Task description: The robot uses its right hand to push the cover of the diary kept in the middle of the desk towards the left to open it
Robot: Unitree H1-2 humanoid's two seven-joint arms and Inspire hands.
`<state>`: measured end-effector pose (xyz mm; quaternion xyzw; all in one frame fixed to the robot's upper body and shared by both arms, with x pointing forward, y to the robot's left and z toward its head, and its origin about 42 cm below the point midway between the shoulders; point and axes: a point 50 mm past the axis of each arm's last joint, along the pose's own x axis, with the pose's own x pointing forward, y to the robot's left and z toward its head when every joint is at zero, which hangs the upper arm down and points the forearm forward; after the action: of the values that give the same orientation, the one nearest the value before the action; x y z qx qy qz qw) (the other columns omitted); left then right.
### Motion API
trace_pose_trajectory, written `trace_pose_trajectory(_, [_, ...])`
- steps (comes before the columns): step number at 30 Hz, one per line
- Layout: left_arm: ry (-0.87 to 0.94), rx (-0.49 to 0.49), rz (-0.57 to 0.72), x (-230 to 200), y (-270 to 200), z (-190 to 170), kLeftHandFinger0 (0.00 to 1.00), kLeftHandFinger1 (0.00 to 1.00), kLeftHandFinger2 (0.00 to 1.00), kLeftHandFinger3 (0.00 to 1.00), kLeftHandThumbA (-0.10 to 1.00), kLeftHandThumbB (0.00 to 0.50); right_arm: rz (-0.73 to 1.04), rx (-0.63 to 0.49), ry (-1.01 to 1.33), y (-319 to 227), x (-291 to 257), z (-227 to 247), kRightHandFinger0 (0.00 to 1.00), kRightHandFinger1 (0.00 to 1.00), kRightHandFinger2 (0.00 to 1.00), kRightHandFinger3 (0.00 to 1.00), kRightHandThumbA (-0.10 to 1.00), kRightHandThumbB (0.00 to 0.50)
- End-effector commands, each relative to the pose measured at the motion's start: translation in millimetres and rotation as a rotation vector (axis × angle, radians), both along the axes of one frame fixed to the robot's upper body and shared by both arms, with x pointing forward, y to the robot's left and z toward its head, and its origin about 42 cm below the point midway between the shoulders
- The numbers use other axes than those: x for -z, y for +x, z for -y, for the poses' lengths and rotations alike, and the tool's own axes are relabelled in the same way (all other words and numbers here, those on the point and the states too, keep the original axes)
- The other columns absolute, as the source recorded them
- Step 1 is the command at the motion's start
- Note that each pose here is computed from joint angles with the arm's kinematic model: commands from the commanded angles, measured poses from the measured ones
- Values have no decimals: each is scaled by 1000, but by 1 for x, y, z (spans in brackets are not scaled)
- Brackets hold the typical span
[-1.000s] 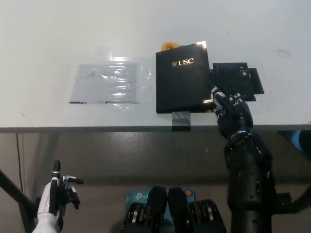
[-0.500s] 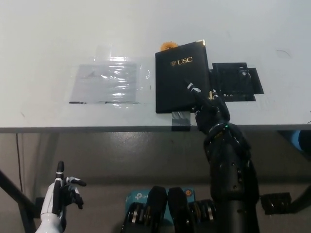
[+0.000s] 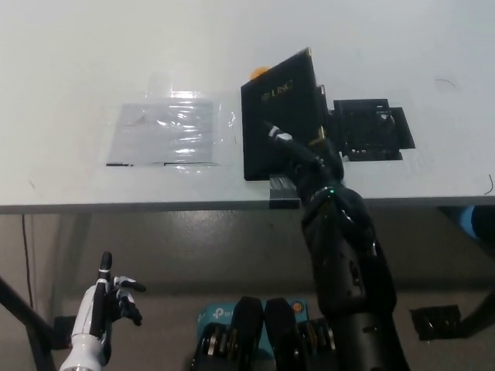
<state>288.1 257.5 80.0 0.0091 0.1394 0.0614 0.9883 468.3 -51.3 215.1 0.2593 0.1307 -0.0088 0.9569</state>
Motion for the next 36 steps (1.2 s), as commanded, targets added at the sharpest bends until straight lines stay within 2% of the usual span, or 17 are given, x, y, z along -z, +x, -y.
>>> trace_pose_trajectory(1, [32, 21, 51, -10, 7, -2, 210, 188, 125, 305, 1000, 461, 184, -168, -135, -2, -40, -34, 829, 936, 996, 1000, 1000, 151])
trace_pose_trajectory(4, [34, 24, 53, -10, 8, -2, 199, 182, 124, 289, 1000, 455, 235, -211, -222, -6, -43, -40, 855, 977, 1000, 1000, 1000, 178])
trace_pose_trajectory(6, [28, 28, 54, -10, 8, -3, 200, 174, 124, 294, 1000, 474, 327, -279, -381, -12, -43, -49, 1000, 1000, 1000, 1000, 1000, 223])
trace_pose_trajectory(12, [40, 43, 45, -11, 8, -3, 235, 191, 152, 311, 1000, 461, 442, -380, -682, -21, -36, -60, 1000, 1000, 1000, 1000, 1000, 203])
trace_pose_trajectory(18, [53, 60, 54, -12, 11, 0, 204, 177, 107, 265, 1000, 440, 444, -434, -797, -30, -3, -59, 1000, 1000, 1000, 1000, 1000, 254])
trace_pose_trajectory(19, [64, 73, 61, -13, 11, 1, 204, 178, 109, 270, 1000, 452, 440, -444, -815, -32, 8, -56, 735, 708, 645, 1000, 1000, 242])
trace_pose_trajectory(20, [56, 75, 63, -13, 11, 2, 200, 171, 104, 270, 1000, 471, 432, -455, -832, -32, 16, -54, 288, 359, 443, 1000, 1000, 257])
trace_pose_trajectory(22, [54, 83, 61, -14, 12, 6, 186, 140, 72, 256, 1000, 488, 415, -459, -858, -33, 26, -48, 40, 150, 306, 1000, 1000, 254])
trace_pose_trajectory(25, [63, 108, 52, -14, 13, 9, 230, 156, 74, 271, 1000, 500, 413, -478, -966, -31, 41, -37, 174, 324, 439, 1000, 1000, 207])
trace_pose_trajectory(27, [67, 103, 45, -13, 12, 10, 244, 160, 64, 260, 1000, 500, 396, -496, -1076, -24, 45, -32, 169, 309, 415, 1000, 1000, 267])
trace_pose_trajectory(28, [68, 104, 45, -13, 12, 10, 244, 159, 62, 258, 1000, 500, 400, -504, -1113, -21, 45, -30, 541, 748, 760, 1000, 1000, 264])
trace_pose_trajectory(29, [47, 96, 42, -13, 10, 10, 225, 155, 59, 251, 1000, 500, 399, -506, -1145, -20, 44, -28, 408, 555, 577, 1000, 1000, 277])
trace_pose_trajectory(30, [47, 96, 42, -13, 10, 10, 224, 155, 59, 251, 1000, 500, 399, -506, -1146, -20, 45, -28, 403, 550, 575, 1000, 1000, 276])
trace_pose_trajectory(31, [52, 98, 45, -13, 10, 10, 216, 155, 58, 242, 1000, 483, 406, -509, -1163, -18, 43, -27, 645, 809, 843, 1000, 1000, 277])
trace_pose_trajectory(33, [57, 99, 48, -14, 10, 10, 169, 138, 55, 227, 1000, 476, 415, -521, -1202, -12, 38, -24, 804, 967, 1000, 1000, 1000, 267])
trace_pose_trajectory(35, [53, 97, 47, -14, 12, 10, 142, 125, 52, 227, 1000, 483, 435, -531, -1233, -6, 31, -23, 764, 933, 993, 1000, 1000, 274])
trace_pose_trajectory(36, [52, 96, 53, -15, 14, 9, 141, 124, 51, 226, 1000, 484, 443, -531, -1237, -4, 28, -25, 616, 762, 818, 1000, 1000, 276])
